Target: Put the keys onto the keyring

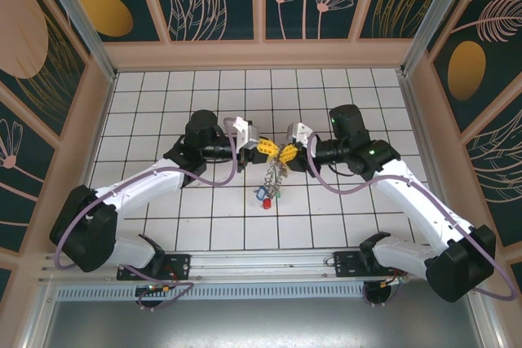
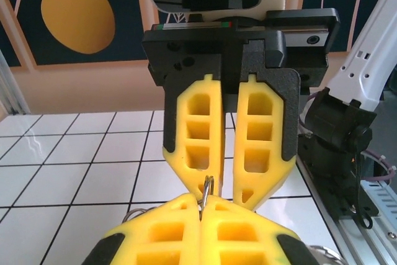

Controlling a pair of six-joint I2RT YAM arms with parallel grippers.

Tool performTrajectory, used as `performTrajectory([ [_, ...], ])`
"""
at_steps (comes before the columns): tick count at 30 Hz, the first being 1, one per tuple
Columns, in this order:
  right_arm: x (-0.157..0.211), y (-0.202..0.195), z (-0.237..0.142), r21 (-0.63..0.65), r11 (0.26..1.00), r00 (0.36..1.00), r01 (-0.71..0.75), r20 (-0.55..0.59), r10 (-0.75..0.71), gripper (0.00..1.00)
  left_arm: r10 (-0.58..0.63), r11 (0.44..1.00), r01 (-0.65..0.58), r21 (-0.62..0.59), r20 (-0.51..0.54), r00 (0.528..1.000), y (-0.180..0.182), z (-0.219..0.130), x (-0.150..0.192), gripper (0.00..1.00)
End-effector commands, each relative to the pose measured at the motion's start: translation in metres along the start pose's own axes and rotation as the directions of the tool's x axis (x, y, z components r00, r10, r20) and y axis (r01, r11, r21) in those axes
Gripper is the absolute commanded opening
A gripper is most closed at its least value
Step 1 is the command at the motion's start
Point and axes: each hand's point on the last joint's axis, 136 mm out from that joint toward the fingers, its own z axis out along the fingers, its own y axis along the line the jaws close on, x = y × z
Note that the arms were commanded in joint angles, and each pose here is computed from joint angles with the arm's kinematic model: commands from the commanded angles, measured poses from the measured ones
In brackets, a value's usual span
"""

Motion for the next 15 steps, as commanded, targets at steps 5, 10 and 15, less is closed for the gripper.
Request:
performTrajectory([
  [5,-0.009,0.004,0.008,0.02,0.997,0.997,0.072,0.027,-0.072,0.03,0.038,0.999,-0.039,0.009,0.131,0.991,-0.009,-0.002,-0.031,0.0],
  [10,-0.009,0.001,-0.001,0.076,0.993,0.996,0.091,0.007,-0.091,0.07,0.035,0.999,-0.038,0.023,0.135,0.99,-0.014,-0.003,-0.03,0.0],
  [15,-0.014,-0.001,-0.012,0.106,0.989,0.995,0.099,0.017,-0.101,0.1,0.043,0.998,-0.047,0.031,0.112,0.993,-0.015,-0.003,-0.027,0.0],
])
